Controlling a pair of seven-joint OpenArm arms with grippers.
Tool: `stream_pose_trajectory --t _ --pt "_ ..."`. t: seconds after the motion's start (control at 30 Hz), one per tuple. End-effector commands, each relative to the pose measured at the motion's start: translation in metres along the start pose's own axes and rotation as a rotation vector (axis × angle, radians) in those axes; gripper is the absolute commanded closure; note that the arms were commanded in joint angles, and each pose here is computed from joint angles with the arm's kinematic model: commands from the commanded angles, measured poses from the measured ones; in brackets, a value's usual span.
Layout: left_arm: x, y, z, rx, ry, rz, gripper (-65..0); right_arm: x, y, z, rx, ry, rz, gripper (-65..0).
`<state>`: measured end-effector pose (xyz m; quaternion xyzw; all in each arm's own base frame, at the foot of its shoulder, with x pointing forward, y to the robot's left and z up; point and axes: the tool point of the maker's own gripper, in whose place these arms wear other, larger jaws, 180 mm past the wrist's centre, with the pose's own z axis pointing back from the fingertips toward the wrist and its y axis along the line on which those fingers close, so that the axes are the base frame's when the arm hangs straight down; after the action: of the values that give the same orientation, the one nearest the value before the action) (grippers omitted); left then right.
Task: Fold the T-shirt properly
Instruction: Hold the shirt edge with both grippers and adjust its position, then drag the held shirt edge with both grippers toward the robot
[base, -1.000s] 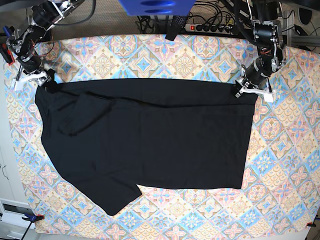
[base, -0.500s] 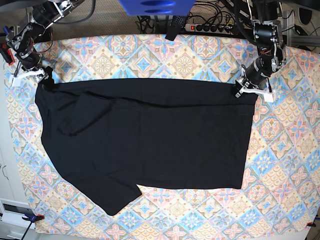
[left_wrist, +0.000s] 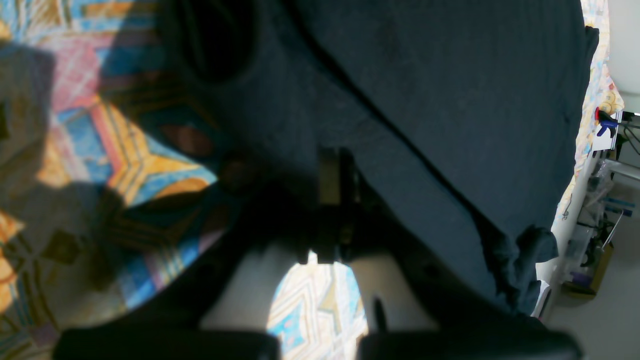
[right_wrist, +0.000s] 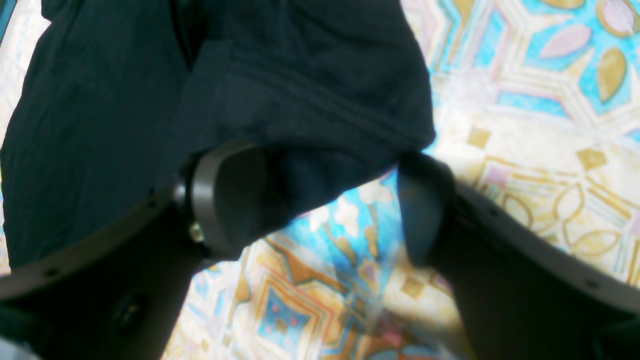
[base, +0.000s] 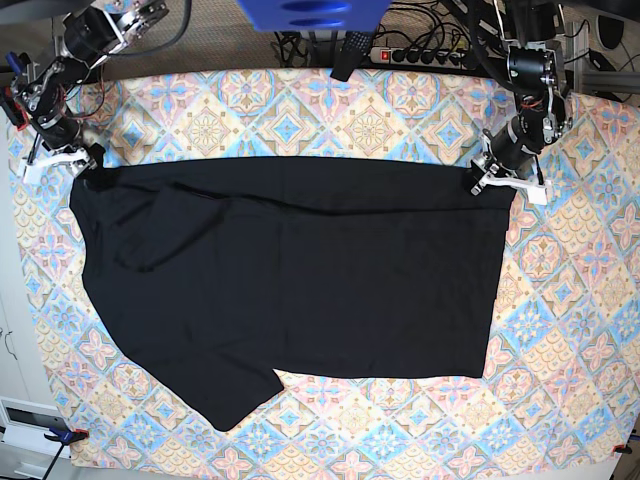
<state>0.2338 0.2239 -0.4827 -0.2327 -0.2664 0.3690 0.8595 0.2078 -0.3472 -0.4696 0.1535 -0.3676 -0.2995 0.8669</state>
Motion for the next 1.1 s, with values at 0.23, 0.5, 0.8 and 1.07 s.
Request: stream_pose_trajectory --t 0.23,0.5,0.8,1.07 --pt "0.002 0.007 0.003 0.027 0.005 -0.017 0.0 -0.002 -0.007 0.003 -0.028 0.038 0.020 -36.5" --pt "0.002 0.007 0.004 0.029 0.005 -0.018 0.0 -0.003 -0.003 0.001 -0.020 0.049 0.038 0.0" --pt "-0.004 0.032 0.016 0.081 0.025 -0.034 0.0 -0.015 -0.027 0.025 -0.081 0.061 0.044 0.0" --pt "-0.008 0.062 0.041 0.142 0.053 -0.100 0.0 -0.024 -0.054 0.063 -0.172 0.100 0.094 0.0"
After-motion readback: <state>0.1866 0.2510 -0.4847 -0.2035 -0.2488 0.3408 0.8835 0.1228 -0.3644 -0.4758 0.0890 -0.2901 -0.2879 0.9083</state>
